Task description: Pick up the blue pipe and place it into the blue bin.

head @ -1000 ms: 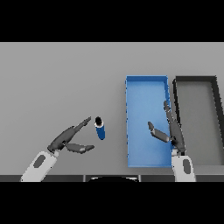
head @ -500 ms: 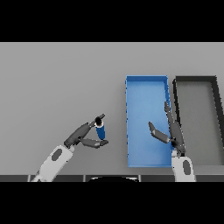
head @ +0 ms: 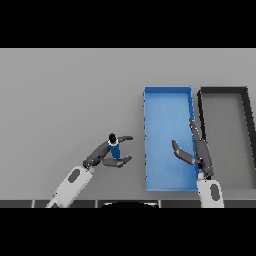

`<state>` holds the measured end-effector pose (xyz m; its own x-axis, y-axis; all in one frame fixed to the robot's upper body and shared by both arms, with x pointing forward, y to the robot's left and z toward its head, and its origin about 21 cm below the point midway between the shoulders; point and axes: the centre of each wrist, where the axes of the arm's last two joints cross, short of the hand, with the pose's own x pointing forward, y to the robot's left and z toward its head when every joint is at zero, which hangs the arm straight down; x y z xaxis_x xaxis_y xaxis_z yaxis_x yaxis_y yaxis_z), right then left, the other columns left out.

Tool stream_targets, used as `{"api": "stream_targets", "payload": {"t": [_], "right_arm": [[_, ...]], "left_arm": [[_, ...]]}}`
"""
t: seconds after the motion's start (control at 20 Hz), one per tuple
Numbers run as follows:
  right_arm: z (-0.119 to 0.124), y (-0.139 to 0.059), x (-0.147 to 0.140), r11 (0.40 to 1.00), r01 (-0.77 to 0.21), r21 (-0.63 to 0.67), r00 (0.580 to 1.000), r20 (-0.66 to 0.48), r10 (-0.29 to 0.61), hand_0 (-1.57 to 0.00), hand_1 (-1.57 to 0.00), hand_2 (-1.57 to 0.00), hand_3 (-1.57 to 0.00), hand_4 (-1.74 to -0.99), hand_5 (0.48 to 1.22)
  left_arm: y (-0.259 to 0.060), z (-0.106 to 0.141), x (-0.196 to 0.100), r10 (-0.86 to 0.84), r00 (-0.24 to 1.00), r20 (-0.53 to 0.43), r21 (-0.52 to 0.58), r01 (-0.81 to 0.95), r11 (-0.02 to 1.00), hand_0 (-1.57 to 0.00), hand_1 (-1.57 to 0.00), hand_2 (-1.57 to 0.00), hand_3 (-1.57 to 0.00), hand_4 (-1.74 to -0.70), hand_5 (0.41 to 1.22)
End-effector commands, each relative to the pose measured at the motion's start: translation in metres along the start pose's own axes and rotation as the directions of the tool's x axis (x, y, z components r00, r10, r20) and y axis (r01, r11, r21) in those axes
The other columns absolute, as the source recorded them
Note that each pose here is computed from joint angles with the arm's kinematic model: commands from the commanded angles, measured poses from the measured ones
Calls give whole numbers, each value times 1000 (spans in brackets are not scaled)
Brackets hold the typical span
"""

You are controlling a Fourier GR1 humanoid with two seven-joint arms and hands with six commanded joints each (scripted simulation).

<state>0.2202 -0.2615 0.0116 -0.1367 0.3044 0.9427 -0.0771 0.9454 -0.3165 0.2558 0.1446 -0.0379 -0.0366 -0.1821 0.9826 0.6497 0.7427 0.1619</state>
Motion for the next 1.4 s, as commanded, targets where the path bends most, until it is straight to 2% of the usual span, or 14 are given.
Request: {"api": "stream_targets", "payload": {"t": [0.0,0.1,0.15,0.25,0.4,0.65,0.75,1.0,1.15,1.35], "right_arm": [[1,-2,1,1000,2,1,1000,11,-2,1,1,1,1,-1220,656],[-3,-6,0,1000,0,0,1000,-3,0,1,1,1,1,-1219,657],[-3,-3,-3,1000,10,1,1000,-8,-10,1,1,1,1,-1224,658],[-7,-2,0,1000,18,-4,1000,-5,-18,1,1,1,1,-1233,660],[-4,0,0,1000,23,7,1000,-17,-23,1,1,1,1,-1222,646],[-7,0,2,999,39,9,999,-2,-39,1,1,1,1,-1225,630],[-8,-1,3,1000,24,5,1000,-15,-24,1,1,1,1,-1226,636],[-5,2,-2,1000,-15,3,1000,-21,15,1,1,1,1,-1184,643],[-6,-4,-2,1000,-21,-9,1000,-14,21,1,1,1,1,-1161,644],[-4,-3,-1,1000,-28,-12,1000,-6,28,1,1,1,1,-1145,643]], "left_arm": [[2,-4,2,29,999,13,7,-29,1000,-125,-319,-485,-535,-1281,735],[-4,-5,2,51,999,19,20,-51,998,-602,-752,-865,-908,-1439,910],[-8,-6,1,54,998,9,10,-54,998,-796,-915,-1006,-1030,-1497,972],[-13,-8,4,50,998,28,-2,-50,999,-1075,-1151,-1210,-1194,-1580,1062],[-15,-6,6,9,998,65,1,-9,1000,-1317,-1356,-1386,-1378,-1513,1139],[-18,-14,29,8,984,179,34,-15,999,-1488,-1501,-1510,-1508,-1474,1194],[-20,-18,44,15,971,238,23,-21,1000,-1518,-1526,-1532,-1531,-1469,1204],[-18,-25,78,9,950,312,-22,-2,1000,-1554,-1556,-1558,-1558,-1465,1215],[-20,-25,93,1,948,318,-48,15,999,-1562,-1563,-1564,-1564,-1467,1218],[-19,-24,93,-11,955,296,-57,29,998,-1567,-1568,-1568,-1568,-1466,1220]]}}
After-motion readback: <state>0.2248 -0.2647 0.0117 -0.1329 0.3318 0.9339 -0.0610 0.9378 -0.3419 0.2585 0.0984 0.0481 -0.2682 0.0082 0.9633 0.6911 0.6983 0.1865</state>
